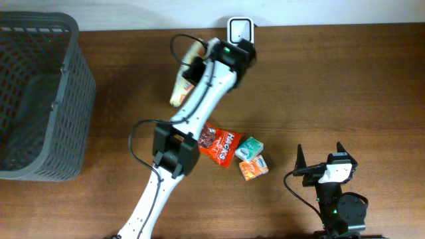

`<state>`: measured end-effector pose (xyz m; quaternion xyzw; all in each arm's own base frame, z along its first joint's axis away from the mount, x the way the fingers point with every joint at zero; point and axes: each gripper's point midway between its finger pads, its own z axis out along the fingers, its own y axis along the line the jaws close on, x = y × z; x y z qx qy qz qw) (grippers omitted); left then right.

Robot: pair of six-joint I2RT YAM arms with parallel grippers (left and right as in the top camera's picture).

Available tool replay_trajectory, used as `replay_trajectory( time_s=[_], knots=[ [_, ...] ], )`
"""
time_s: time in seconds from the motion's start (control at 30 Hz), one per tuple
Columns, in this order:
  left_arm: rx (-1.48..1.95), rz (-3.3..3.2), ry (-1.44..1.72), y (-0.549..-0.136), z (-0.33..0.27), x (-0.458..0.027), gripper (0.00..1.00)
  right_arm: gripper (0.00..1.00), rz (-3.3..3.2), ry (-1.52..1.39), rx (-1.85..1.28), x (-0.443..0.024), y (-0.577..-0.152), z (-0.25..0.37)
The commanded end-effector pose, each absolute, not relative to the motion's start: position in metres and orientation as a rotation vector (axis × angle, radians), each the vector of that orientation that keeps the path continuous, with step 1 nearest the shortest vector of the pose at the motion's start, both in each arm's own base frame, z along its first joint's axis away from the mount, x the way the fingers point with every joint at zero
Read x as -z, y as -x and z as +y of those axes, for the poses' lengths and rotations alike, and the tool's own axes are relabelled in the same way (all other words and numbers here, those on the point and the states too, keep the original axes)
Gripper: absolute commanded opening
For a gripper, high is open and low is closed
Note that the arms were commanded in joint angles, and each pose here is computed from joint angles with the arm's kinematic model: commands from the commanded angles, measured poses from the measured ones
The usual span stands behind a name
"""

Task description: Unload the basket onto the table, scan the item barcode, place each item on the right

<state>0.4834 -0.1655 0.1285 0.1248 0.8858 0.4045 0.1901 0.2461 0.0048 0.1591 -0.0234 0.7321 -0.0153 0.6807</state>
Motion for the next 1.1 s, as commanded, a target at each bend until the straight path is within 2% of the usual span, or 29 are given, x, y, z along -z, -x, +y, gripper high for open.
replay_trajectory(
  time_s=[0.0, 0.07, 0.13, 0.17, 0.23, 0.33, 0.43, 0.5, 0.67, 0.7, 0.77, 0.9, 0.97, 1.07],
  knots=[
    [-1.010, 2.533, -0.432, -0.459, -0.207, -0.128, 0.00, 0.98, 1.650, 0.039, 0.036, -0.155, -0.246, 0.003],
    [-0.983, 2.538, -0.487, -0.448, -0.225, -0.123, 0.12, 0.98, 1.650, 0.039, 0.036, -0.155, -0.246, 0.003],
    [-0.949, 2.542, -0.526, -0.439, -0.240, -0.120, 0.32, 0.98, 1.650, 0.039, 0.036, -0.156, -0.246, 0.003],
    [-0.932, 2.543, -0.541, -0.436, -0.247, -0.119, 0.36, 0.98, 1.650, 0.039, 0.036, -0.155, -0.246, 0.003],
    [-0.899, 2.546, -0.565, -0.430, -0.259, -0.117, 0.35, 0.98, 1.650, 0.039, 0.036, -0.155, -0.246, 0.003],
    [-0.838, 2.584, -0.614, -0.421, -0.271, -0.110, 0.51, 0.98, 1.650, 0.039, 0.036, -0.155, -0.246, 0.003],
    [-0.700, 2.673, -0.740, -0.411, -0.282, -0.107, 0.53, 0.98, 1.650, 0.039, 0.036, -0.156, -0.246, 0.003],
    [-0.563, 2.721, -0.718, -0.412, -0.283, -0.117, 0.54, 0.98, 1.650, 0.039, 0.036, -0.155, -0.246, 0.003],
    [-0.067, 2.723, -0.545, -0.428, -0.277, -0.190, 0.56, 0.98, 1.650, 0.039, 0.036, -0.155, -0.246, 0.003],
    [-0.010, 2.701, -0.502, -0.434, -0.270, -0.206, 0.55, 0.98, 1.650, 0.039, 0.036, -0.155, -0.246, 0.003],
    [0.038, 2.656, -0.405, -0.449, -0.246, -0.230, 0.45, 0.98, 1.650, 0.039, 0.036, -0.155, -0.246, 0.003],
    [0.008, 2.672, -0.245, -0.475, -0.193, -0.231, 0.08, 0.98, 1.650, 0.039, 0.036, -0.155, -0.246, 0.003],
    [0.016, 2.713, -0.180, -0.480, -0.182, -0.218, 0.00, 0.99, 1.650, 0.039, 0.036, -0.155, -0.246, 0.003],
    [0.127, 2.787, -0.174, -0.483, -0.191, -0.192, 0.00, 0.98, 1.650, 0.039, 0.036, -0.155, -0.246, 0.003]
  ],
)
